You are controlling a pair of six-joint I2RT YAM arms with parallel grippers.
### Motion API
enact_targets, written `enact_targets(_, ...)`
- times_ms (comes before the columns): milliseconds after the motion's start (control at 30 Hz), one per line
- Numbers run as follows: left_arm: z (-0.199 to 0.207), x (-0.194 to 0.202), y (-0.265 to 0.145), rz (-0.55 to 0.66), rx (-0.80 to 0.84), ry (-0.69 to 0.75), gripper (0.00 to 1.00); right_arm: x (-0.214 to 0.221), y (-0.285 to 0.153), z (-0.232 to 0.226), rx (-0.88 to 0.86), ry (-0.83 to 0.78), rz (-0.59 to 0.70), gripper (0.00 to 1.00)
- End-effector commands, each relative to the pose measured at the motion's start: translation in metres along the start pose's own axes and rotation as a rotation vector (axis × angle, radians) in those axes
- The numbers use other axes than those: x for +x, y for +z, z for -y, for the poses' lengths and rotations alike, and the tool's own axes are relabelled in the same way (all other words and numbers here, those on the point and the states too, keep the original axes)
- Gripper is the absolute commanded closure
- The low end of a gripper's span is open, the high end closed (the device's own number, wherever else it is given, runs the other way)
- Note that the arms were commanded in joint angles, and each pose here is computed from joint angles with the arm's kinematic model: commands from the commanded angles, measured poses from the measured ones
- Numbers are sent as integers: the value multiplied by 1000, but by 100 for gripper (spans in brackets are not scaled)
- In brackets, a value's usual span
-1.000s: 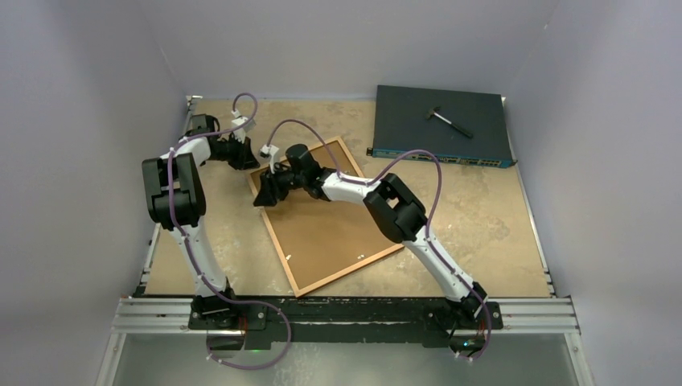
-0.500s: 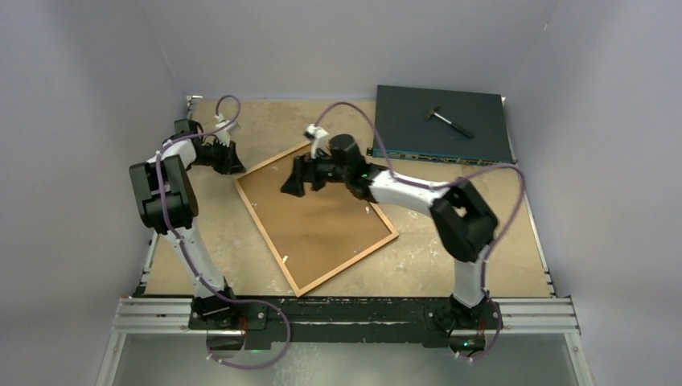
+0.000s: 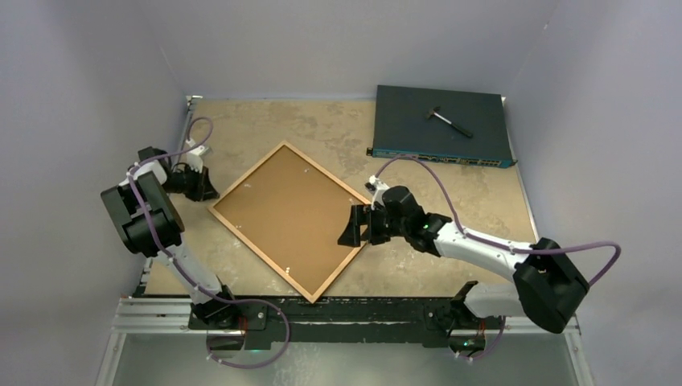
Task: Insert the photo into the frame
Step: Adjust the photo frame at the center of the board.
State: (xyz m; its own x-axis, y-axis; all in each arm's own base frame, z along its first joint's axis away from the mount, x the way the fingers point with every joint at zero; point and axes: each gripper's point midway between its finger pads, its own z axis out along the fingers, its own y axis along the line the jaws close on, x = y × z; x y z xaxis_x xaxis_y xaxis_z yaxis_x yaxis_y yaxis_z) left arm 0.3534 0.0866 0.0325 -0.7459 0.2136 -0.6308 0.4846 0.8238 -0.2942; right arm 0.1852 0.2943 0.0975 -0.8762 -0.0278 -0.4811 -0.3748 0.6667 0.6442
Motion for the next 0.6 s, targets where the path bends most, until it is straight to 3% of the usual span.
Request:
enact_targets(0,39,69,-18,-217,79,-49,100,14,5,10,19,80,-32,8)
enact_targets(67,46,68,-25,-213,79,-43,95,14,15,15,35,66,-58,8)
enact_targets(167,44,55,-35,-187,38,-29,74,14,28,24,62,53,-88,9)
enact_targets(400,26,13,-37,-87,26,-63,53,7,21,25,81,41,-74,9)
enact_targets(567,26,-7,-20,-41,75,-85,51,-14,-2,16,74,31,-6,9)
